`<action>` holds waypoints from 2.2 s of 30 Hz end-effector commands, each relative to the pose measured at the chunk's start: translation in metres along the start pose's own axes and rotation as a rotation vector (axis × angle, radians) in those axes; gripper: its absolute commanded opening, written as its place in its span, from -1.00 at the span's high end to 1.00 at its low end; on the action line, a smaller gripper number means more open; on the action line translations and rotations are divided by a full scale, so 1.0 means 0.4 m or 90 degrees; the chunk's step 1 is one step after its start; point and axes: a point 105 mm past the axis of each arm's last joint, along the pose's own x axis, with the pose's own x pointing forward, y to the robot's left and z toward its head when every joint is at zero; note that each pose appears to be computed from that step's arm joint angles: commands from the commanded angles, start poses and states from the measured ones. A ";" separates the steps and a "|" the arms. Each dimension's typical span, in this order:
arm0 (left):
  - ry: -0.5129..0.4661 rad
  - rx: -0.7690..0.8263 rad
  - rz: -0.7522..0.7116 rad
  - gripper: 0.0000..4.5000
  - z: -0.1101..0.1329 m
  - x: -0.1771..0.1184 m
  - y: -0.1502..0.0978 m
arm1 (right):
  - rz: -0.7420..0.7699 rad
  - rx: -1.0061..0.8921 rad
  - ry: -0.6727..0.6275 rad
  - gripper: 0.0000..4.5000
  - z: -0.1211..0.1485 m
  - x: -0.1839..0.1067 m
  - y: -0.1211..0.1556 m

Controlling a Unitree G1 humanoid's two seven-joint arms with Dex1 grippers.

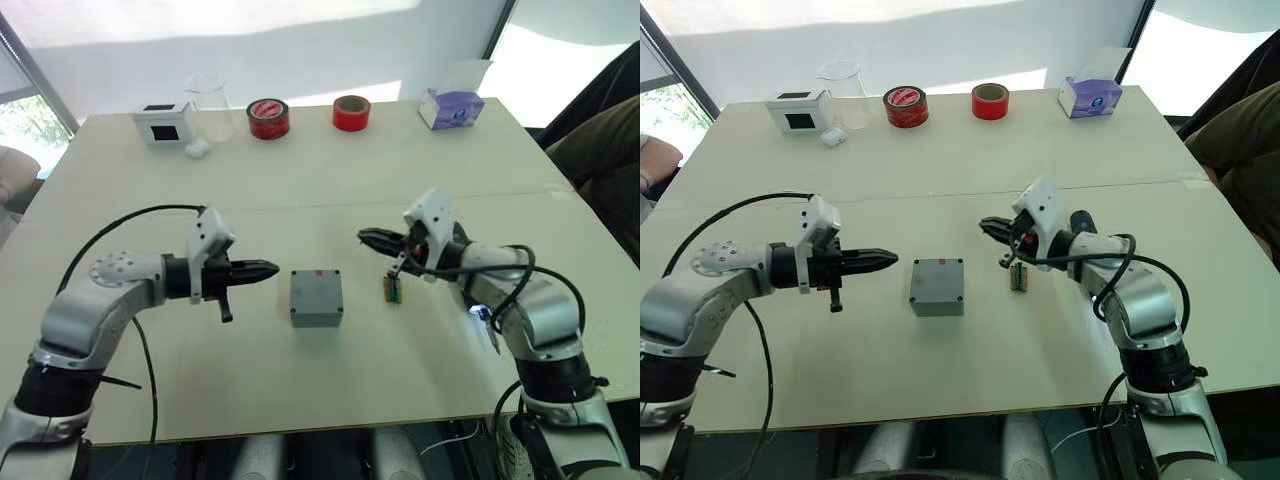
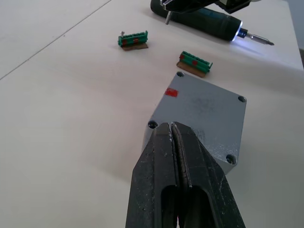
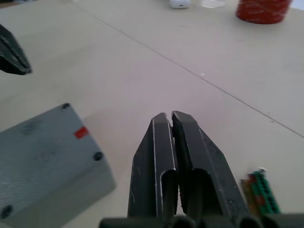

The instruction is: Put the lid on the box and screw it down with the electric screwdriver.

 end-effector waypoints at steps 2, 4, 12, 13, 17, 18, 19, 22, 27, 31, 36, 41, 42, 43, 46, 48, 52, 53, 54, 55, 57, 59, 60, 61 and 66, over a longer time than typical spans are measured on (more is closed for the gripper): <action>-0.024 0.026 -0.005 1.00 0.035 -0.002 -0.011 | 0.031 -0.011 -0.018 0.98 0.019 0.012 0.053; -0.027 0.026 -0.005 1.00 0.037 0.001 -0.012 | 0.037 -0.007 -0.012 0.98 0.008 0.019 0.065; -0.029 0.026 -0.003 1.00 0.038 0.002 -0.010 | 0.045 -0.003 -0.003 0.98 -0.010 0.031 0.082; -0.029 0.026 -0.004 1.00 0.038 0.002 -0.012 | 0.045 -0.002 -0.003 0.98 -0.011 0.031 0.083; -0.026 0.027 -0.005 1.00 0.036 0.001 -0.011 | 0.044 -0.003 -0.003 0.98 -0.014 0.033 0.086; -0.026 0.027 -0.005 1.00 0.036 0.001 -0.011 | 0.043 -0.003 -0.001 0.98 -0.017 0.034 0.086; -0.026 0.028 -0.005 1.00 0.036 0.002 -0.012 | 0.042 -0.003 0.001 0.98 -0.021 0.034 0.086; -0.027 0.029 -0.006 1.00 0.036 0.002 -0.014 | 0.041 -0.002 0.005 0.98 -0.028 0.035 0.086; -0.028 0.029 -0.004 1.00 0.035 0.001 -0.014 | 0.043 -0.003 0.011 0.98 -0.037 0.037 0.088; -0.031 0.030 -0.006 1.00 0.034 0.006 -0.018 | 0.044 -0.004 0.019 0.98 -0.050 0.039 0.090; -0.033 0.030 -0.007 1.00 0.036 0.007 -0.016 | 0.041 -0.005 0.021 0.98 -0.053 0.044 0.087; -0.032 0.029 -0.004 1.00 0.034 0.006 -0.014 | 0.036 -0.005 0.022 0.98 -0.055 0.046 0.082; -0.032 0.029 -0.004 1.00 0.033 0.006 -0.014 | 0.037 -0.005 0.021 0.98 -0.055 0.047 0.082; -0.032 0.029 -0.004 1.00 0.034 0.007 -0.014 | 0.037 -0.005 0.021 0.98 -0.054 0.047 0.081; -0.036 0.028 -0.003 1.00 0.038 0.006 -0.012 | 0.037 -0.008 0.021 0.98 -0.053 0.052 0.078; -0.037 0.026 -0.002 1.00 0.037 0.004 -0.014 | 0.039 -0.008 0.022 0.74 -0.053 0.052 0.078; -0.038 0.025 -0.003 1.00 0.039 0.004 -0.015 | 0.040 -0.007 0.022 0.17 -0.051 0.051 0.079; -0.040 0.025 -0.003 1.00 0.041 0.005 -0.014 | 0.040 -0.007 0.022 0.03 -0.051 0.051 0.077; -0.045 0.024 -0.002 1.00 0.044 0.006 -0.014 | 0.040 -0.007 0.022 -0.12 -0.051 0.051 0.076; -0.050 0.023 -0.002 1.00 0.047 0.007 -0.014 | 0.040 -0.008 0.021 -0.25 -0.050 0.049 0.074; -0.056 0.023 -0.001 1.00 0.050 0.008 -0.018 | 0.047 -0.012 0.017 -0.62 -0.041 0.042 0.073; -0.060 0.023 0.001 1.00 0.050 0.008 -0.021 | 0.059 -0.021 0.012 -0.72 -0.030 0.032 0.076; -0.063 0.020 0.001 1.00 0.051 0.008 -0.021 | 0.060 -0.026 0.010 -0.72 -0.023 0.027 0.073; -0.065 0.017 0.000 1.00 0.050 0.008 -0.021 | 0.058 -0.029 0.007 -0.72 -0.016 0.022 0.069; -0.067 0.019 -0.005 1.00 0.053 0.012 -0.019 | 0.045 -0.009 -0.010 -0.72 0.027 -0.008 0.042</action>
